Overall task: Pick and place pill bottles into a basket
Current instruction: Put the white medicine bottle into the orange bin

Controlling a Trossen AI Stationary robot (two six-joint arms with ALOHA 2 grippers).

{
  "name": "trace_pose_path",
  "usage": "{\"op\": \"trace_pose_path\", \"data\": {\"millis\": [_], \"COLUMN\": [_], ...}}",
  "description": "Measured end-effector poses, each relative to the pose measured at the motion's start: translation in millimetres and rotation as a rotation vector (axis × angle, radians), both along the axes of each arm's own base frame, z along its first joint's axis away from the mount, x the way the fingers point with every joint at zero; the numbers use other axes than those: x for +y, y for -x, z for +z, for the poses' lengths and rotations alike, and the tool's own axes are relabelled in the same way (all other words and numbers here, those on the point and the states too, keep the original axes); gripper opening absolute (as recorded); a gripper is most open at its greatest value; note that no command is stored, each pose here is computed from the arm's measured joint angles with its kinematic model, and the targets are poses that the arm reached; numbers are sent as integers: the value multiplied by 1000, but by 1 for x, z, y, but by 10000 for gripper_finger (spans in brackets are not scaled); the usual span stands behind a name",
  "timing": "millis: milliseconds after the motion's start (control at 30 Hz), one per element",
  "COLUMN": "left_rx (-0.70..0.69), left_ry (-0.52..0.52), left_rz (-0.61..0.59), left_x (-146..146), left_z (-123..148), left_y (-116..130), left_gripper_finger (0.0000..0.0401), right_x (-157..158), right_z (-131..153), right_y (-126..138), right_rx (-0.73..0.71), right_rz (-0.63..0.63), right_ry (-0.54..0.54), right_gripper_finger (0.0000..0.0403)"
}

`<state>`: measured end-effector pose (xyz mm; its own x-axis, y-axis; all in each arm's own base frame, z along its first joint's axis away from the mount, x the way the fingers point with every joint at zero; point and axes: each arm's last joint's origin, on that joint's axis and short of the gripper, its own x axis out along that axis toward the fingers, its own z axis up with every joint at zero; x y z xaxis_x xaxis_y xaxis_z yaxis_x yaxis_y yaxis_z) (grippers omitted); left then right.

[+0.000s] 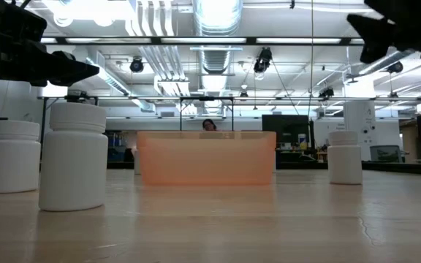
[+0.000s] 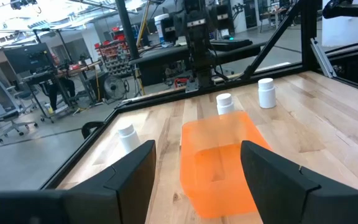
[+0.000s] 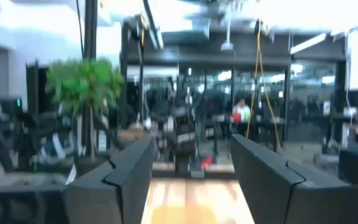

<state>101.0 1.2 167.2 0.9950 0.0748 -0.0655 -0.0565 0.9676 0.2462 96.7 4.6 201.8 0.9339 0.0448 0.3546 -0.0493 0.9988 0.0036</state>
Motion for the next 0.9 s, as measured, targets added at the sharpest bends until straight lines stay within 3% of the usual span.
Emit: {"op": "trace_pose_path", "data": {"millis": [300,467,600,900], "left_rx": [0,0,0,0], "left_ry": [0,0,0,0], "left_rz": [1,0,0,1], "left_x": [0,0,0,0], "left_z": [0,0,0,0], "left_y": [0,0,0,0], "left_gripper_finger": [218,218,218,218], "right_x": [2,4,3,3], "right_z": [17,32,40,70], "right_y": [9,20,29,43], "right_rx": [-201,-393,-523,-638], "right_rz": [73,135,123,69], "right_ry": [22,60,81,146], "right_gripper_finger": [206,206,206,206]}}
